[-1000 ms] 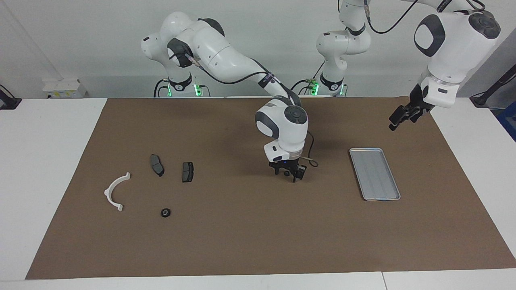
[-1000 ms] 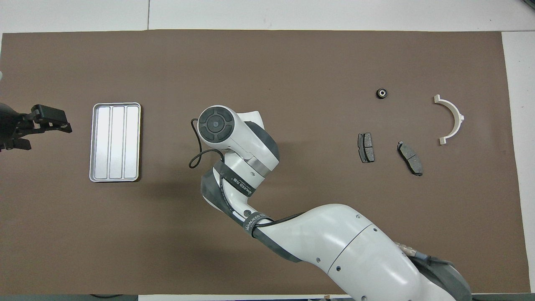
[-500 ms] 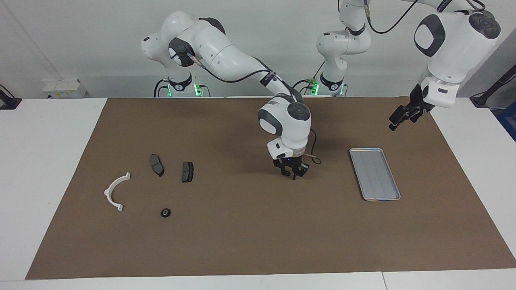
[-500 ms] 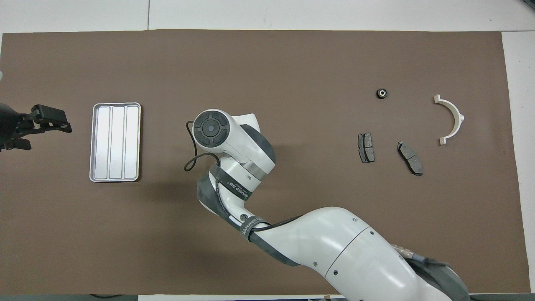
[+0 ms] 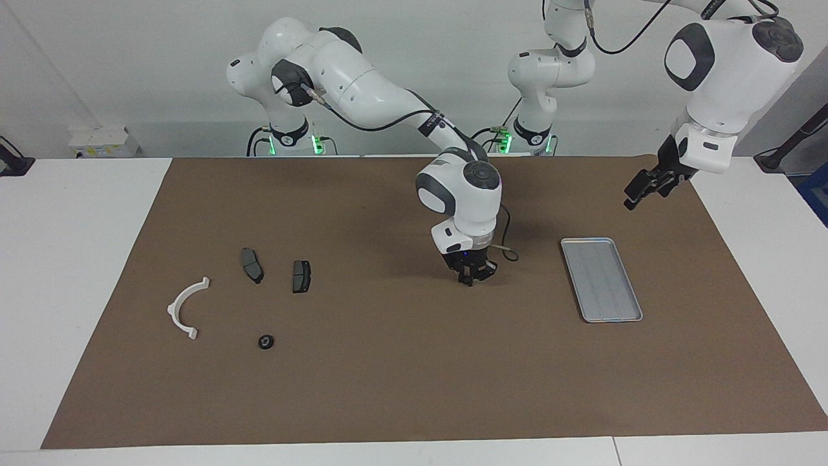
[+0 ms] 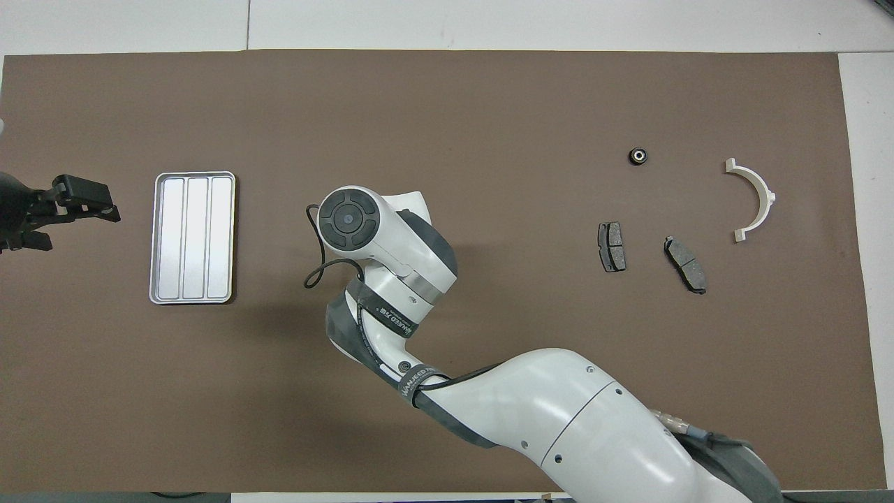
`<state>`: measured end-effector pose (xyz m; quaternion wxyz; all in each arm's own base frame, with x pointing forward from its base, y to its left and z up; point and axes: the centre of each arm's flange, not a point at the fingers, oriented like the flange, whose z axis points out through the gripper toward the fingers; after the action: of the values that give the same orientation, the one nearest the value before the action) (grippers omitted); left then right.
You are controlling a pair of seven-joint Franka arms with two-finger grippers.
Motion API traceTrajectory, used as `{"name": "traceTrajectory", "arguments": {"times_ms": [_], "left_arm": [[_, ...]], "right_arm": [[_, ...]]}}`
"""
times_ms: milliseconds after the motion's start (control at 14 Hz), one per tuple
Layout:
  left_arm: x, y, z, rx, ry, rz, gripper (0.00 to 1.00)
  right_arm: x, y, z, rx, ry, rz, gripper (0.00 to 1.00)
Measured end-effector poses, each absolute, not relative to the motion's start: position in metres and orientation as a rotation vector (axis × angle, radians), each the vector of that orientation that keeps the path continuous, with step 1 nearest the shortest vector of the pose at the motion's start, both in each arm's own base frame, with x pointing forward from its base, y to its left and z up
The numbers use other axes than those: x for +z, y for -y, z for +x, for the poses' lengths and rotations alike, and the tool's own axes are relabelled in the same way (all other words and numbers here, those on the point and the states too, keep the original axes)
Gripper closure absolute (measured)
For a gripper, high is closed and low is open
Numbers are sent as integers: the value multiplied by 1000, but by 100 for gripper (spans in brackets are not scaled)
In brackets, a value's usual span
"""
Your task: Place bearing gear from tray to pile
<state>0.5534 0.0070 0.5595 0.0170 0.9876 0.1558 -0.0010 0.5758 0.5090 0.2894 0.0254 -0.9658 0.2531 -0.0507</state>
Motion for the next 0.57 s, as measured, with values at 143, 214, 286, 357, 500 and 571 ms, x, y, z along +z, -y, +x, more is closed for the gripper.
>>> {"name": "traceTrajectory", "arguments": {"times_ms": [143, 214, 286, 357, 500, 571], "left_arm": [[560, -7, 553, -3, -484, 3070, 0], [560, -7, 553, -3, -484, 3070, 0], [560, -7, 553, -3, -484, 3070, 0], [560, -7, 553, -3, -484, 3070, 0], [560, -7, 553, -3, -484, 3070, 0], [560, -7, 553, -3, -484, 3070, 0]], "right_arm": [[289, -509, 576, -157, -778, -2987, 75], [289, -508, 577, -157, -763, -2991, 75], [290, -505, 579, -157, -736, -2999, 75], [290, -495, 588, -162, -702, -3012, 75], [289, -449, 623, -171, -635, -3041, 75], [289, -417, 646, -176, -602, -3055, 75]]}}
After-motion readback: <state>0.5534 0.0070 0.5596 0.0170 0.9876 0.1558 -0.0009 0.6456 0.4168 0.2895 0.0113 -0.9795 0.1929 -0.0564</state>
